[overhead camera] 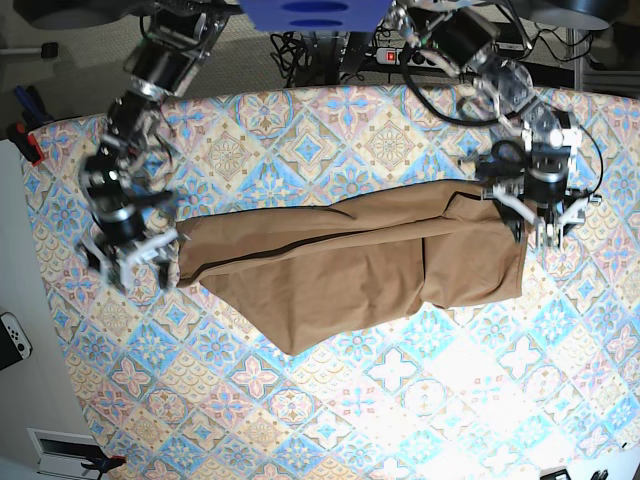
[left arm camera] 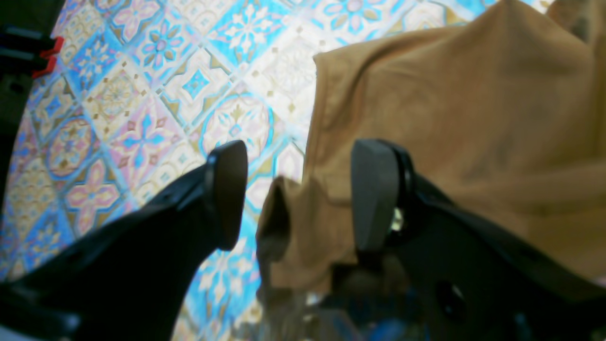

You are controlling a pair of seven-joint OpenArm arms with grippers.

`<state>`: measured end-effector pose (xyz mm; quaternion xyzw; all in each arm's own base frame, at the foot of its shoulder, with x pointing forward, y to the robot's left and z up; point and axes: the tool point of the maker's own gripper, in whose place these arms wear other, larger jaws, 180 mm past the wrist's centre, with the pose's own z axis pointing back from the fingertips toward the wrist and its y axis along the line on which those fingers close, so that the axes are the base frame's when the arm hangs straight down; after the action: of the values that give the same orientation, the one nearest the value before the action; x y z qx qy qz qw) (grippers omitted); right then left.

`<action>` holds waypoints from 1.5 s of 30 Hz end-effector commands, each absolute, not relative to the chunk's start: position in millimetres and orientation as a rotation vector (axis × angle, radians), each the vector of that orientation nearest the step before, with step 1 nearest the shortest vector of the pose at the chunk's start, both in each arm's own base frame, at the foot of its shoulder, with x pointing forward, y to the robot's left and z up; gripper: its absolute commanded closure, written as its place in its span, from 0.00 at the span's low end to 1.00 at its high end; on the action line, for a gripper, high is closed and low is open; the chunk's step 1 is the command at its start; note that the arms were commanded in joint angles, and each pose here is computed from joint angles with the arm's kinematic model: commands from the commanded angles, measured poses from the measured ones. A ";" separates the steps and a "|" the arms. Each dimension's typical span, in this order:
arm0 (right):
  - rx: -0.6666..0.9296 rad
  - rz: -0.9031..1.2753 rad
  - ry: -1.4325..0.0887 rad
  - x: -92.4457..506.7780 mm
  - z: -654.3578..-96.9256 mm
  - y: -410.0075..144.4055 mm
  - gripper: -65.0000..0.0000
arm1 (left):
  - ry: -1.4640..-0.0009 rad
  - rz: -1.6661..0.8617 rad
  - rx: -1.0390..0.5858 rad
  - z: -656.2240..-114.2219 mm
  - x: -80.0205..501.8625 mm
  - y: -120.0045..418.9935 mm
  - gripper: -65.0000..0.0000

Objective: Layout the t-shirt on the table in an organized manner, then fold the t-shirt properly
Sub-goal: 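Lower the folded edge and open the right gripper, then regrasp the folded shirt ends with both grippers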

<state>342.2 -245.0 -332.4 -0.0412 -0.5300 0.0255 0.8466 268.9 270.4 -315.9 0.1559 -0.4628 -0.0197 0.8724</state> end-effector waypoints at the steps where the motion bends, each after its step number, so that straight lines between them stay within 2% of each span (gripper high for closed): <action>1: -0.066 0.033 -1.167 341.3 -322.9 -246.9 0.36 | -0.994 -0.042 0.346 -306.7 266.4 271.6 0.47; 8: 0.141 -0.116 -1.135 306.6 -358.5 -233.7 0.36 | -0.918 -0.053 0.342 -326.4 242.3 271.9 0.47; 15: 0.278 -0.088 -1.098 301.0 -378.8 -211.1 0.36 | -0.907 -0.055 0.342 -329.0 238.8 271.9 0.47; 31: 0.357 -0.132 -0.977 283.5 -424.9 -197.8 0.36 | -0.869 -0.062 0.342 -337.3 226.3 272.2 0.47; 35: 0.363 -0.120 -1.012 303.2 -413.2 -196.6 0.36 | -0.857 -0.064 0.340 -340.4 221.4 272.0 0.48; 45: 0.367 -0.088 -0.988 322.4 -404.9 -192.7 0.36 | -0.854 -0.065 0.341 -340.9 220.7 272.2 0.48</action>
<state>316.1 -190.0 -413.9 0.1766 -0.4575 -0.0443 0.8703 214.9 271.8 -352.0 0.1591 -0.3913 -0.0328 0.9058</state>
